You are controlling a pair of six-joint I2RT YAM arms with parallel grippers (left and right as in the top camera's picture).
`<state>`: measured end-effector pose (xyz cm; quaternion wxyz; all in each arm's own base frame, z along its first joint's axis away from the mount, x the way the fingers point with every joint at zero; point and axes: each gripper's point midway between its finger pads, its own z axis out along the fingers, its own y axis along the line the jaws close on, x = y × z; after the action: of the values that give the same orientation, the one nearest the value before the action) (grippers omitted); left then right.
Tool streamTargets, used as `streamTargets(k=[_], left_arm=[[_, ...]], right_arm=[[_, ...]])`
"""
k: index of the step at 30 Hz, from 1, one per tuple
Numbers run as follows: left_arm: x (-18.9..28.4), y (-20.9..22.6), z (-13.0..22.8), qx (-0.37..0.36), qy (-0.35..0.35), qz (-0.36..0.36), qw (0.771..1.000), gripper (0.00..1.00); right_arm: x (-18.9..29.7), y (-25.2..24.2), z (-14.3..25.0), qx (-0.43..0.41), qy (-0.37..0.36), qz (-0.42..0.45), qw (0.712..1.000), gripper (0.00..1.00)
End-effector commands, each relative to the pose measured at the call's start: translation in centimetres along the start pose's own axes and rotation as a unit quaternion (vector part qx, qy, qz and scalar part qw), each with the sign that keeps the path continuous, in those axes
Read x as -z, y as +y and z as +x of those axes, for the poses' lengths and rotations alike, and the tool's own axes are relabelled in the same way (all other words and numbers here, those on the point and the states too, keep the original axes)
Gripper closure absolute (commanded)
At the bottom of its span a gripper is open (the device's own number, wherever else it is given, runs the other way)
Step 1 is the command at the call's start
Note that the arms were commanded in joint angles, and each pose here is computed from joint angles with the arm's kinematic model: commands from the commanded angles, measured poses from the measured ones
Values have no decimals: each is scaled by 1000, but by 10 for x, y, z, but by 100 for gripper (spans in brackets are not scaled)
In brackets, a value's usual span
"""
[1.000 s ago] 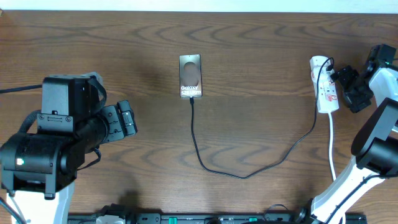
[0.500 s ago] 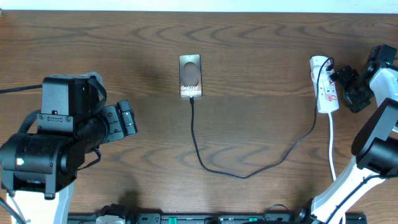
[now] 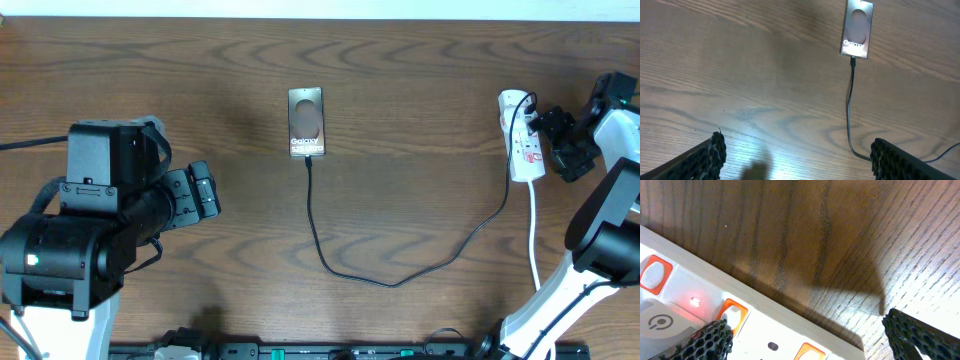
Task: Plug charger to phone and switch on socket
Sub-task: 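Lift the right gripper up and away from the power strip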
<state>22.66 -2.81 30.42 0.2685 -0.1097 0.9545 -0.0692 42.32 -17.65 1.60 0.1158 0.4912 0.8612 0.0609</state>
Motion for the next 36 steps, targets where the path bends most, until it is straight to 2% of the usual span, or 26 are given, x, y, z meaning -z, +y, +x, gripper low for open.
streamTargets(k=[1, 8, 17, 26, 36], left_arm=[[1, 2, -2, -8, -4, -8, 1000, 9], [1, 2, -2, -8, -4, -8, 1000, 8], [1, 2, -2, -8, -4, -8, 1000, 8], [1, 2, -2, -8, -4, -8, 1000, 8], [1, 2, -2, -8, -4, -8, 1000, 9]], right_arm=[[-11, 14, 29, 37, 39, -13, 998, 1], [13, -1, 20, 13, 34, -10, 999, 1], [105, -12, 11, 0, -23, -21, 1000, 1], [193, -22, 51, 18, -66, -30, 997, 1], [259, -52, 127, 48, -151, -88, 983, 1]])
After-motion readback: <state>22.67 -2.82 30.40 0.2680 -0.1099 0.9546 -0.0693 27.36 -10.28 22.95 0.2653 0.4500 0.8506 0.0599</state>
